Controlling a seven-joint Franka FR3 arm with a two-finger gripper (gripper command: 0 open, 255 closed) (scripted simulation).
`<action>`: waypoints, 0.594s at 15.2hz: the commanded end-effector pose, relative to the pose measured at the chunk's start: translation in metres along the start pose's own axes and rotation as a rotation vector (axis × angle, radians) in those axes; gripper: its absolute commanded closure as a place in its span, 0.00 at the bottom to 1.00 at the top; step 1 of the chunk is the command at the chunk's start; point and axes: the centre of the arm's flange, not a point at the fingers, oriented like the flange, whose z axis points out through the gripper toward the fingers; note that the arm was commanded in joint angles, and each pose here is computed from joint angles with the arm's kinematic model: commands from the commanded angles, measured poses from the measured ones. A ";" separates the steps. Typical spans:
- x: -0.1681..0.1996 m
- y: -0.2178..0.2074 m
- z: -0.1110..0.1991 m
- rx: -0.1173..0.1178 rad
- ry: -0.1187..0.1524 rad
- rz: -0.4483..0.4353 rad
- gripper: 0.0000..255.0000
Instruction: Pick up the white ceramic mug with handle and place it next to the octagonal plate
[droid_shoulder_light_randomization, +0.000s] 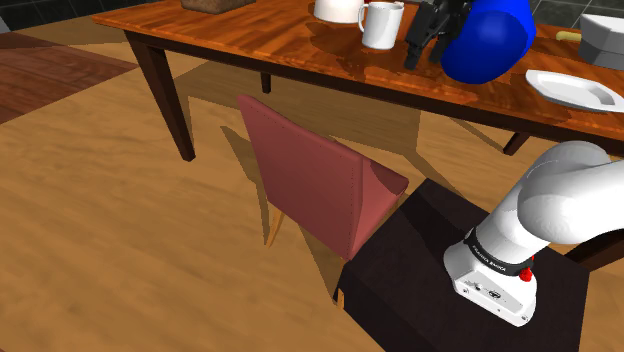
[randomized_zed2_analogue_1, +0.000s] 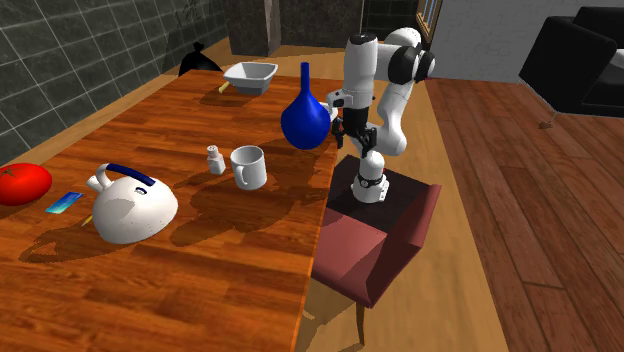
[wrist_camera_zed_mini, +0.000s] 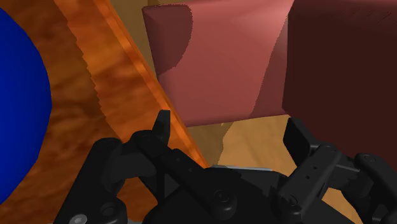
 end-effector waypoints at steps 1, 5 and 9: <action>0.000 0.000 0.000 0.000 0.000 0.000 0.00; 0.039 0.034 -0.006 -0.006 0.000 0.010 0.00; 0.078 0.069 -0.011 -0.013 0.000 0.019 0.00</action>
